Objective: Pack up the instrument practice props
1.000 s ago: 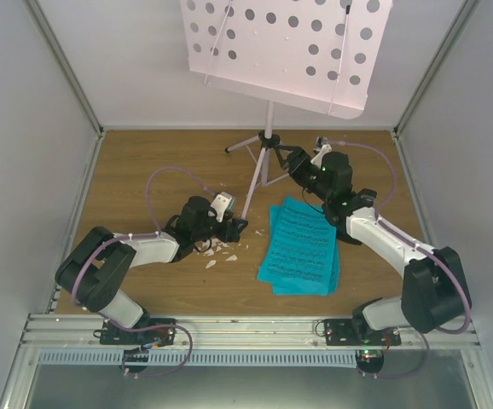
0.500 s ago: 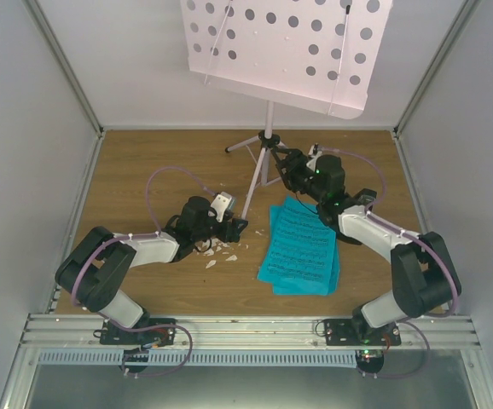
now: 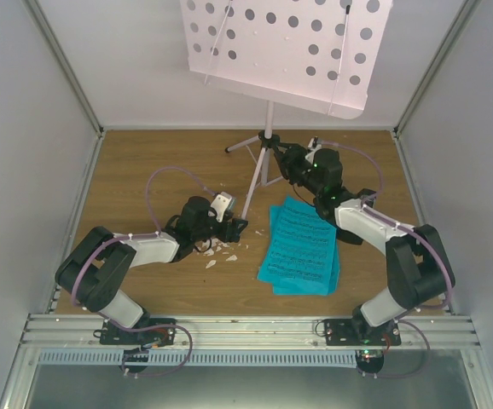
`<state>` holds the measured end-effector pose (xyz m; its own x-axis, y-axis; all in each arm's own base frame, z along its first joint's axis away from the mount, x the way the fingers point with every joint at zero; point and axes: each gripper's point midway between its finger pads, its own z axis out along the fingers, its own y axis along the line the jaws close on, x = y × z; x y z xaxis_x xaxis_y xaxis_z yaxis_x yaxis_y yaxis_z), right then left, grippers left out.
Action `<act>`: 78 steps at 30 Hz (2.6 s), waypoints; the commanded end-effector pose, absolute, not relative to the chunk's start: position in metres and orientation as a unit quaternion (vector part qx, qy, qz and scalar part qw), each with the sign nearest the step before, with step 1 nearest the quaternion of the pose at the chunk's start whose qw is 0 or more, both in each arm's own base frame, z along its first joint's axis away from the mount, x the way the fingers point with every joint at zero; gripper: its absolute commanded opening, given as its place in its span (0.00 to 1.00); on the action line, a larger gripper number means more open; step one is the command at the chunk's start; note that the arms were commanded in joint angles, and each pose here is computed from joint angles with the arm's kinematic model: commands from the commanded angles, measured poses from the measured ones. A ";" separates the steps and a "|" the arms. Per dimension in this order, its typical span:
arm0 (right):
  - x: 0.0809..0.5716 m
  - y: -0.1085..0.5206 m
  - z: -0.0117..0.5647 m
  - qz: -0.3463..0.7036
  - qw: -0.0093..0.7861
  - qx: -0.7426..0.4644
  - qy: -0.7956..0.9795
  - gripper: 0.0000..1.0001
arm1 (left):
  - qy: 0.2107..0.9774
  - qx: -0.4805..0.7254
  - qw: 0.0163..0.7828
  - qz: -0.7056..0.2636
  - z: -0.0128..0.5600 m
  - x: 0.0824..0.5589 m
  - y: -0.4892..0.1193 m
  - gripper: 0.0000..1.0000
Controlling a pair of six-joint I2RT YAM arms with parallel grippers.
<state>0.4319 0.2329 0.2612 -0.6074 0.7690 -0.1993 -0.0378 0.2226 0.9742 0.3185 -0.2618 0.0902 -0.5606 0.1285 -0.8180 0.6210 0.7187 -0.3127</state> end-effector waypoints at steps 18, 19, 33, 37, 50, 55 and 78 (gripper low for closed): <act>0.451 0.225 0.268 0.537 0.405 0.246 0.698 0.03 | 0.816 0.232 0.439 -0.295 0.104 0.321 -0.260 0.67; 0.451 0.223 0.268 0.528 0.413 0.240 0.702 0.02 | 0.816 0.232 0.440 -0.294 0.104 0.321 -0.260 0.67; 0.454 0.208 0.274 0.335 0.542 0.093 0.766 0.01 | 0.817 0.231 0.439 -0.295 0.103 0.321 -0.260 0.67; 0.450 0.209 0.285 0.301 0.570 0.043 0.763 0.10 | 0.816 0.231 0.439 -0.297 0.102 0.321 -0.260 0.67; 0.389 0.183 0.325 0.287 0.620 -0.060 0.728 0.66 | 0.792 0.222 0.475 -0.314 0.129 0.313 -0.255 0.70; 0.379 0.166 0.335 0.319 0.621 -0.103 0.709 0.66 | 0.759 0.202 0.496 -0.371 0.177 0.305 -0.257 0.72; 0.436 0.205 0.399 0.449 0.608 -0.329 0.566 0.56 | 0.702 0.227 0.487 -0.468 0.288 0.324 -0.260 0.75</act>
